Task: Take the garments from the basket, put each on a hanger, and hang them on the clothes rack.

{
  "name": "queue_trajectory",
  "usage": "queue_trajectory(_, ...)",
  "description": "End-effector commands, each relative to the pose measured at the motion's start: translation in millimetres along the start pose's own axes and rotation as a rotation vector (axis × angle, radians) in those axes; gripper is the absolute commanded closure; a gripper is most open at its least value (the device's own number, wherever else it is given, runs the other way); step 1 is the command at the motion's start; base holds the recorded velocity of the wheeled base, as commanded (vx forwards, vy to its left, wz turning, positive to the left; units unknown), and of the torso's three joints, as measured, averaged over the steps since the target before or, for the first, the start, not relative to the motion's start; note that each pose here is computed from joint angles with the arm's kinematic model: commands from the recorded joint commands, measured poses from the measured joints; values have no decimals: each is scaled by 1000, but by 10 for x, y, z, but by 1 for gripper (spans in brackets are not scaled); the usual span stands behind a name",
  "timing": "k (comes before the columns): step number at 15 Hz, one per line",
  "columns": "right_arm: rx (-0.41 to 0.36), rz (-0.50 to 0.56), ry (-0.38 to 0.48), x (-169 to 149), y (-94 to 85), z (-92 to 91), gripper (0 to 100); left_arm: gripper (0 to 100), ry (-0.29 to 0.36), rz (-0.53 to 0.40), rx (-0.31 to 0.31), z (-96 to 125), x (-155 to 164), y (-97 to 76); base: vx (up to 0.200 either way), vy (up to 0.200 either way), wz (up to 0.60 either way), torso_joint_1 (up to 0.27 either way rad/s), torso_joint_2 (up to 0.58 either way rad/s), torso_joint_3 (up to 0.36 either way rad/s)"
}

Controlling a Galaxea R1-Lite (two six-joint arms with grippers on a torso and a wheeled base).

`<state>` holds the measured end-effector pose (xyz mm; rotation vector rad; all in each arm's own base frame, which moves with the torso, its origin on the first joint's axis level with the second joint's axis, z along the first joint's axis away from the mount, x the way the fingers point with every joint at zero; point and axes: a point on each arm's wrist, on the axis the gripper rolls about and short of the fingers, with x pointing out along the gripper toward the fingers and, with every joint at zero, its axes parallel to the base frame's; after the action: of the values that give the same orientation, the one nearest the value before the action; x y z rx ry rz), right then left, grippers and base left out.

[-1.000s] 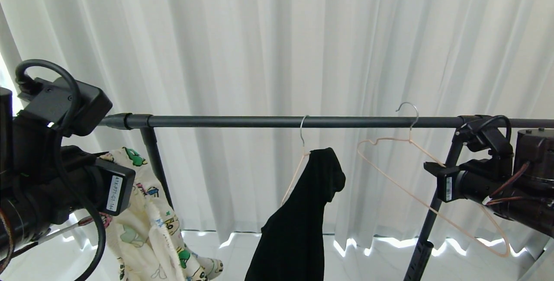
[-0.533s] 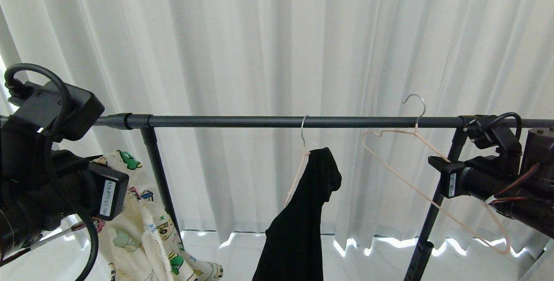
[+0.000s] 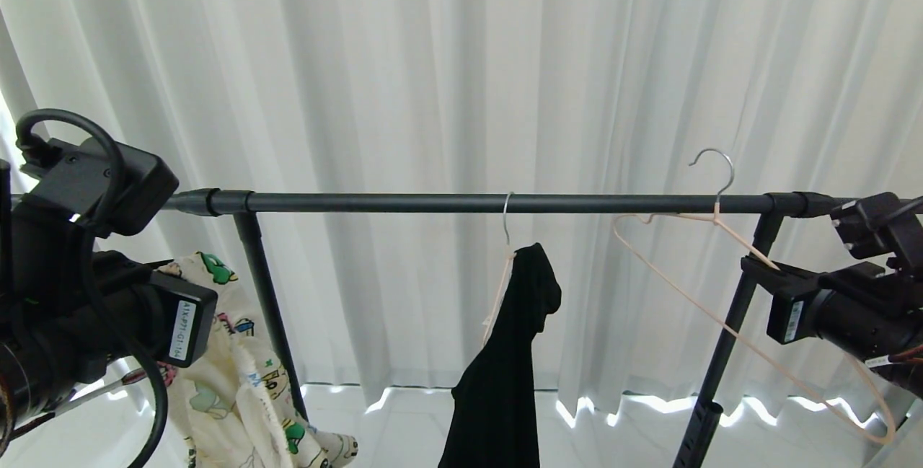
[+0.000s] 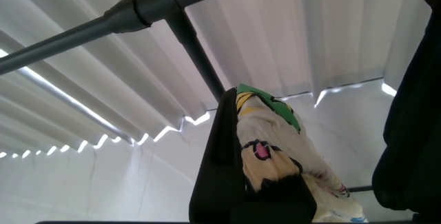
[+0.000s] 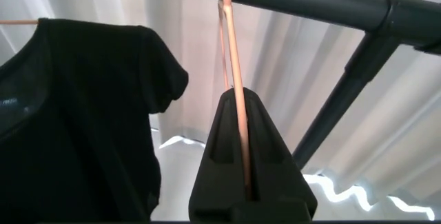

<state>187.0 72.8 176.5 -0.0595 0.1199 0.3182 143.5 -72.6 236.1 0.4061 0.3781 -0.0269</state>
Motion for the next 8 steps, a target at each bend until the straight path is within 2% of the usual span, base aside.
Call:
queue_trajectory(1,-2,7,-16,-121,3,-8,100,100,-1,1,-1,0,-3,2,0,0,0,0,0,0)
queue_trajectory(2,-2,7,-16,-180,0,-33,100,100,-1,1,-1,0,-3,2,0,0,0,0,0,0)
queue_trajectory(8,-1,11,-20,-322,-4,-84,100,100,-1,1,-1,0,-3,2,-200,0,0,6,3,-1)
